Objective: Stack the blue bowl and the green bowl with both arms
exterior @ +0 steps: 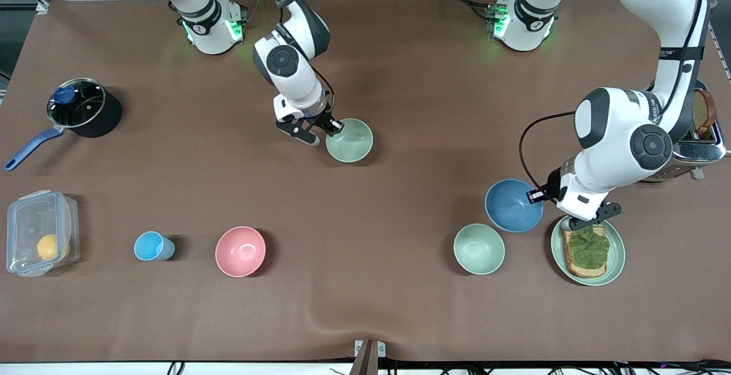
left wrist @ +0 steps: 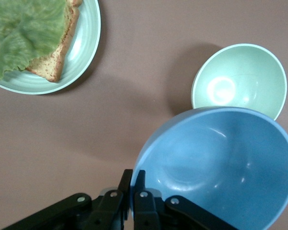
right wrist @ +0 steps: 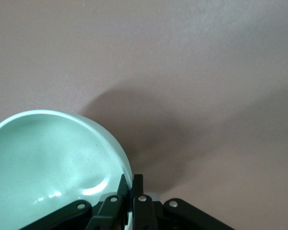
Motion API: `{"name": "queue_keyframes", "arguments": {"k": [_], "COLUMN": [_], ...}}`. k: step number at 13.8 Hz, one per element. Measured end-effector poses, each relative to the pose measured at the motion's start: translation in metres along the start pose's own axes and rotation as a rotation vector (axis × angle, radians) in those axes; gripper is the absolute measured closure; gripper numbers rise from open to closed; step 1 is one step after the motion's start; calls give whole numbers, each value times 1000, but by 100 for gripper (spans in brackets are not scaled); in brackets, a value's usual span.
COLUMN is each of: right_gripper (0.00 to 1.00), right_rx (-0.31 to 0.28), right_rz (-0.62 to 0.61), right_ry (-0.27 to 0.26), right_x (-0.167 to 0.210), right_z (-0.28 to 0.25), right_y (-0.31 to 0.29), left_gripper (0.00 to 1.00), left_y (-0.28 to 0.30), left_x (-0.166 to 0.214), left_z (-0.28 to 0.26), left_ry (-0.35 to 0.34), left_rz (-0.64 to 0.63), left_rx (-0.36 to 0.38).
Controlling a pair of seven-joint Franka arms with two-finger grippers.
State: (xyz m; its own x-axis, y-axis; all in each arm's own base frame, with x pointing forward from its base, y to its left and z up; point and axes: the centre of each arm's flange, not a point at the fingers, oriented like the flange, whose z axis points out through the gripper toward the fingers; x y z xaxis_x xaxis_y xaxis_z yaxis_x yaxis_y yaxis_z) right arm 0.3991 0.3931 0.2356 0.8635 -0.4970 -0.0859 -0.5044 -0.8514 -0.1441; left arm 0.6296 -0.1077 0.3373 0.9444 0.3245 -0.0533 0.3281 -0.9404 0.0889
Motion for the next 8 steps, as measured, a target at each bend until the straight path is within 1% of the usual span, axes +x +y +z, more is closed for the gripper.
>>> {"name": "queue_keyframes", "arguments": {"k": [4,8], "right_gripper": [95,95], "right_rx": [14,9], "right_rz": [6,29], "right_ry": [3,3], "right_x": [-18,-20], "right_z": [1,6], "right_y": [-6,-5], "left_gripper": [95,95], "left_y": [26,90], "left_x": [-14,-48], "left_z": [6,3], "left_ry": [-8,2], "left_rz": [-36,-114], "left_rx": [4,-7]}}
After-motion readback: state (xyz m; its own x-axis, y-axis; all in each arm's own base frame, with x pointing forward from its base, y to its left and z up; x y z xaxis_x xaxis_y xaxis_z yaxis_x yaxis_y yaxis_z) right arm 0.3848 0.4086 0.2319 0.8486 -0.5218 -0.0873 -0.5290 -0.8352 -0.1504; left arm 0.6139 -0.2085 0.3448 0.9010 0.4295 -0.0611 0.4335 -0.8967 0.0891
